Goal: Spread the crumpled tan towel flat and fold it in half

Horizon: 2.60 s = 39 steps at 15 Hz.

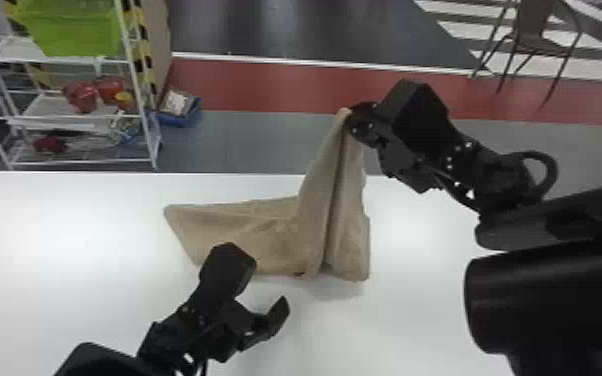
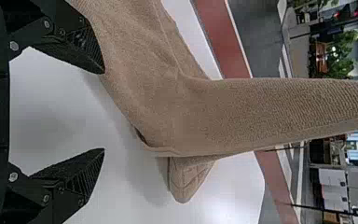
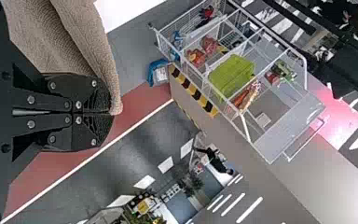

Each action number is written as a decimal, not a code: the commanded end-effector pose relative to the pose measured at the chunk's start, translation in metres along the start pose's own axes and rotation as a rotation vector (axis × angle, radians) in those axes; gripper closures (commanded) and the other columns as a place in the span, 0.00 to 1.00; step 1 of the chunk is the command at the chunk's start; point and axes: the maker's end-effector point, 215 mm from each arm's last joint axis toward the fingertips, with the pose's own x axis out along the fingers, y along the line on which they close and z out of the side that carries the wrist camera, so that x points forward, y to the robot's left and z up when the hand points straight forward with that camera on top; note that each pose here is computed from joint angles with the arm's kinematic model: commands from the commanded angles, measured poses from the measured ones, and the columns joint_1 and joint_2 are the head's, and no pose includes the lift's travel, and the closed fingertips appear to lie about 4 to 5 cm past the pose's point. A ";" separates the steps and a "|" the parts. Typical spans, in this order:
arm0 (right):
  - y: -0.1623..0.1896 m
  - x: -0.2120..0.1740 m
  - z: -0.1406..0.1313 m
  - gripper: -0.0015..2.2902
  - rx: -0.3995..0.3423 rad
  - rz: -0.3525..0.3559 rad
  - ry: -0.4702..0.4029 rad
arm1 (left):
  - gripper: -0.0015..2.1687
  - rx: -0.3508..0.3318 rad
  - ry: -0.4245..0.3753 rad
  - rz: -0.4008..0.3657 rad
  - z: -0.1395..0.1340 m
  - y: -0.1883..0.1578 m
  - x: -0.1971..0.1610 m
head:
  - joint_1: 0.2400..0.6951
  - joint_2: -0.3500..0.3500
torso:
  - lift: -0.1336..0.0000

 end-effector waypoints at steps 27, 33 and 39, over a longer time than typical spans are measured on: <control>0.066 -0.015 0.084 0.63 0.063 0.090 -0.129 | 0.17 -0.010 -0.155 0.104 0.052 -0.035 0.028 | 1.00 0.32 | 0.08; 0.046 -0.020 0.065 0.63 0.054 0.063 -0.103 | 0.20 -0.087 -0.140 0.136 0.026 0.008 -0.002 | 1.00 0.36 | 0.08; 0.044 -0.021 0.057 0.63 0.060 0.061 -0.089 | 0.20 -0.102 -0.131 0.055 0.014 0.009 -0.012 | 1.00 0.39 | 0.08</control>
